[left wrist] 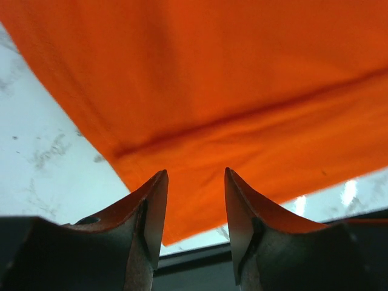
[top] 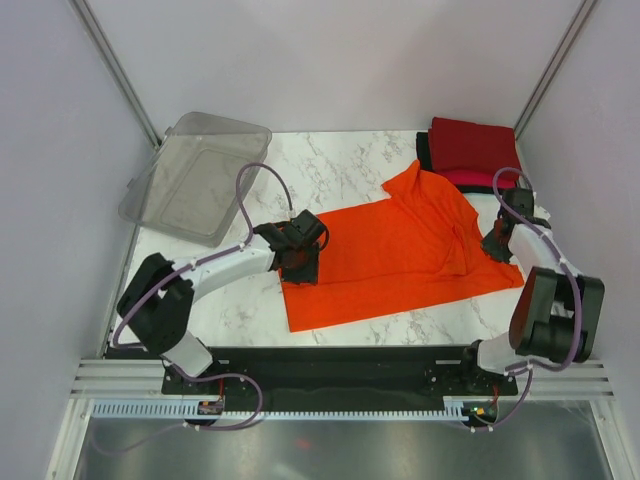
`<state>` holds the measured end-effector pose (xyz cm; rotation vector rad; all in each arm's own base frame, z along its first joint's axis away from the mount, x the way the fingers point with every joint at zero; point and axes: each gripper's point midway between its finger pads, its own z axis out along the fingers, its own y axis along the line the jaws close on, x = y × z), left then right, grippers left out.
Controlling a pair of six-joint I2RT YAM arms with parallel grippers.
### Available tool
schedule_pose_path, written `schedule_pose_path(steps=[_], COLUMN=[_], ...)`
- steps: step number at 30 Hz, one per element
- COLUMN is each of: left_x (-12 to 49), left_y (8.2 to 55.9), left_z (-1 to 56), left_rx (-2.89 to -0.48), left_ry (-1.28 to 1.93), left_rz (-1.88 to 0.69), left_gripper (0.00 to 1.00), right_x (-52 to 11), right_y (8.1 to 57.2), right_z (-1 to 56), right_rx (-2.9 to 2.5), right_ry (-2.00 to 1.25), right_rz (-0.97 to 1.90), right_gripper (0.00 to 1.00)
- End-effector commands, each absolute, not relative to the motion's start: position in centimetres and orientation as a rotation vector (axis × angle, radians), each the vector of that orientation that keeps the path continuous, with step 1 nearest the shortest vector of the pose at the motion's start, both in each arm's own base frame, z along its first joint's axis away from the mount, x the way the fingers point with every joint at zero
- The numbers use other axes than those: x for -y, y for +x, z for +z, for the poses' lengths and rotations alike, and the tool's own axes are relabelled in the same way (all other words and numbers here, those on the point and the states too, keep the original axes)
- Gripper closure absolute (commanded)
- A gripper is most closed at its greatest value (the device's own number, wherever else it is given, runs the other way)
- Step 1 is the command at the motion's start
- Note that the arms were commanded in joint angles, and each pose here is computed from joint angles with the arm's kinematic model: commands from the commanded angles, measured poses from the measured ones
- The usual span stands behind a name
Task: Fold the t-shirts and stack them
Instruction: Fold the tshirt
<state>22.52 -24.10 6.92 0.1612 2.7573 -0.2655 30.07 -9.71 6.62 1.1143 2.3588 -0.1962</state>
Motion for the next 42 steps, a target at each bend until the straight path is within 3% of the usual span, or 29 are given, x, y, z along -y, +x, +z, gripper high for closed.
schedule_pose_path(steps=[1, 7, 13, 28, 32, 42], left_x=[22.6, 19.3, 15.8, 12.2, 11.9, 11.7], left_y=[23.9, 25.5, 24.1, 20.9, 21.0, 27.2], left_z=[5.1, 3.1, 0.5, -0.8, 0.9, 9.2], left_rx=[-2.785, -2.808, -2.852, -2.869, -2.833, -2.634], left_ry=[0.159, 0.065, 0.050, -0.016, -0.048, -0.080], left_rz=[-0.228, -0.079, 0.143, 0.283, 0.265, 0.290], left_gripper=[0.49, 0.48, 0.48, 0.50, 0.50, 0.49], right_x=[10.1, 11.4, 12.7, 13.8, 13.5, 10.1], right_y=[34.1, 34.6, 29.3, 21.8, 24.0, 33.0], right_z=[7.2, 3.8, 1.0, 2.8, 5.7, 11.1], right_rx=[-2.296, -2.347, -2.373, -2.201, -2.145, -2.221], right_ry=[1.089, 1.131, 1.269, 1.543, 1.463, 1.113], right_rz=[-0.119, -0.220, -0.378, -0.461, -0.338, -0.057], right_gripper=[0.80, 0.82, 0.80, 0.81, 0.77, 0.68])
